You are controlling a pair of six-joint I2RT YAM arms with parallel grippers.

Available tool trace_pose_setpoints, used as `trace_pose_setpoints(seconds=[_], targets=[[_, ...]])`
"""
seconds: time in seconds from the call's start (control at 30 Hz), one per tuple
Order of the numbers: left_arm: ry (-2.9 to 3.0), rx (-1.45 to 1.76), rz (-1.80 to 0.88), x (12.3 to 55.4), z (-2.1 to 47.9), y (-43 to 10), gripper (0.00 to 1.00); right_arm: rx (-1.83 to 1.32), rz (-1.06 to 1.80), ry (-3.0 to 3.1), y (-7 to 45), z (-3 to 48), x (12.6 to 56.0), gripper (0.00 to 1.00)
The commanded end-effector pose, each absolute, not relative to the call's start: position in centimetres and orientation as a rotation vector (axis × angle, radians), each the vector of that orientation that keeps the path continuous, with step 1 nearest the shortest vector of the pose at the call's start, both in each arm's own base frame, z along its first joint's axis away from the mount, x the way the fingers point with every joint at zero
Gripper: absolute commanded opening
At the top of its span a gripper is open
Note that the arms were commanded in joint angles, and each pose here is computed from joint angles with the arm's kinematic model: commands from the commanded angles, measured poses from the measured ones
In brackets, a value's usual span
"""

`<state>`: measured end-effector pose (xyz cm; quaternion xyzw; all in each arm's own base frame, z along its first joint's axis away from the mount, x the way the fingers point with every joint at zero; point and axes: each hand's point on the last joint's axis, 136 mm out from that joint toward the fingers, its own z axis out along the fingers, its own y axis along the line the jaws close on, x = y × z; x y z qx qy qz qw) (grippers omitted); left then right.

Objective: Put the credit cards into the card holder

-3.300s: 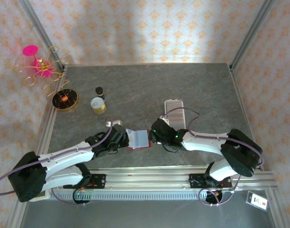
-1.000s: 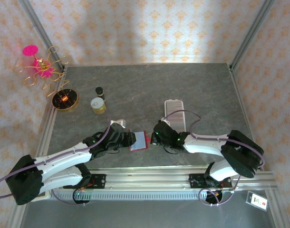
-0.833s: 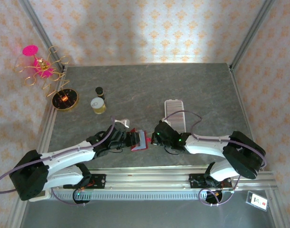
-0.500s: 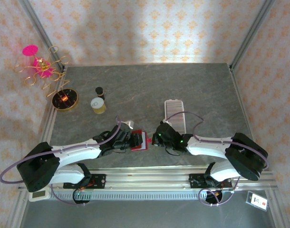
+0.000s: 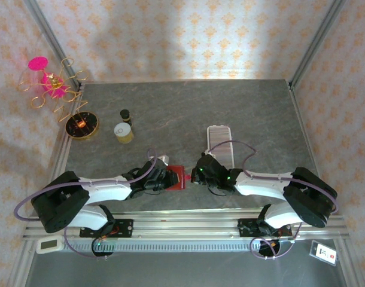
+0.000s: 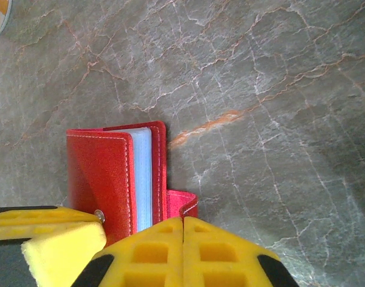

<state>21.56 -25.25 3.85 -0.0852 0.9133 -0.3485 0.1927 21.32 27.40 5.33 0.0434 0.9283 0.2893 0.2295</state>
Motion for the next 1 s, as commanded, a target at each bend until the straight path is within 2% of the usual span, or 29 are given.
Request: trace_pose_setpoints(seconds=[0.0, 0.2, 0.4, 0.97], targets=[[2.569, -0.237, -0.931, 21.4, 3.4, -24.6, 0.09, 0.126, 0.805, 2.550, 27.6, 5.4, 21.3, 0.00], [2.518, -0.239, -0.820, 21.9, 4.6, -22.7, 0.00, 0.134, 0.805, 2.536, 27.5, 5.7, 21.5, 0.00], [2.551, -0.244, -0.721, 21.3, 3.7, -21.1, 0.00, 0.133, 0.802, 2.537, 27.5, 5.7, 21.5, 0.00], [2.530, -0.253, -0.698, 20.4, 4.1, -19.5, 0.00, 0.136, 0.793, 2.541, 27.5, 5.6, 21.5, 0.00]])
